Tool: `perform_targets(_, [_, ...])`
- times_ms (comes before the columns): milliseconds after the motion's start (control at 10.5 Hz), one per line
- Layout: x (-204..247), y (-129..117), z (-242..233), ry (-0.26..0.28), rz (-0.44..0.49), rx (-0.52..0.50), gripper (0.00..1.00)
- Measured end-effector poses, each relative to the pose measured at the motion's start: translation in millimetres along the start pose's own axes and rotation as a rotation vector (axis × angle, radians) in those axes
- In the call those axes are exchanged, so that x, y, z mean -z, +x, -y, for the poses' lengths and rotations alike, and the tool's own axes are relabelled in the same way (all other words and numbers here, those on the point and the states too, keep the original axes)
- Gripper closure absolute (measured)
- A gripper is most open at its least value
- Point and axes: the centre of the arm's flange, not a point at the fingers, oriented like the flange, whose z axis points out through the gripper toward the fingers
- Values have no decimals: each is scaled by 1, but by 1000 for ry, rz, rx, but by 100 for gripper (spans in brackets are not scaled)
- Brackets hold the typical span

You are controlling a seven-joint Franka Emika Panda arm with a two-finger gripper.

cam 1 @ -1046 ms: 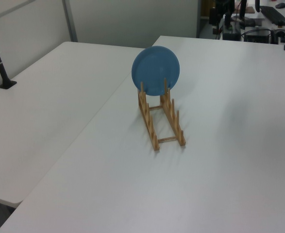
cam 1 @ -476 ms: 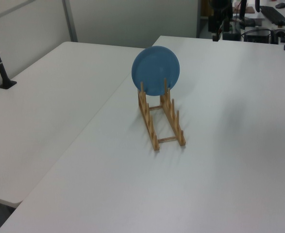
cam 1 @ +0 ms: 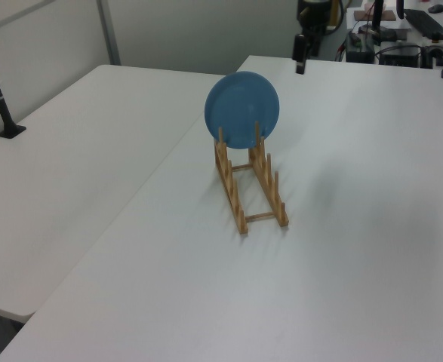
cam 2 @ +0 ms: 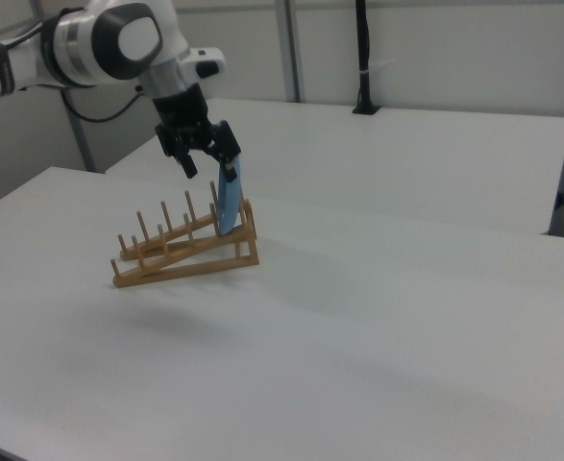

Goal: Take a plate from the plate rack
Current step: 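Open the gripper and lower it toward the blue plate's rim, then close the gripper on the rim of the blue plate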

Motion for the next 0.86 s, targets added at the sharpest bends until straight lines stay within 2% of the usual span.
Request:
perform_targets(190, [17,12,26,-39,-137,55,0])
perform_targets(380, [17,29,41,-42,-269,75,0])
perform_targets(571, [-11,44,49,-76,-313,109,2])
perform_targets(761, [-32,55,63,-71,-352,133,5])
perform_targets(856, [-38,57,70,-66,-365,138,11])
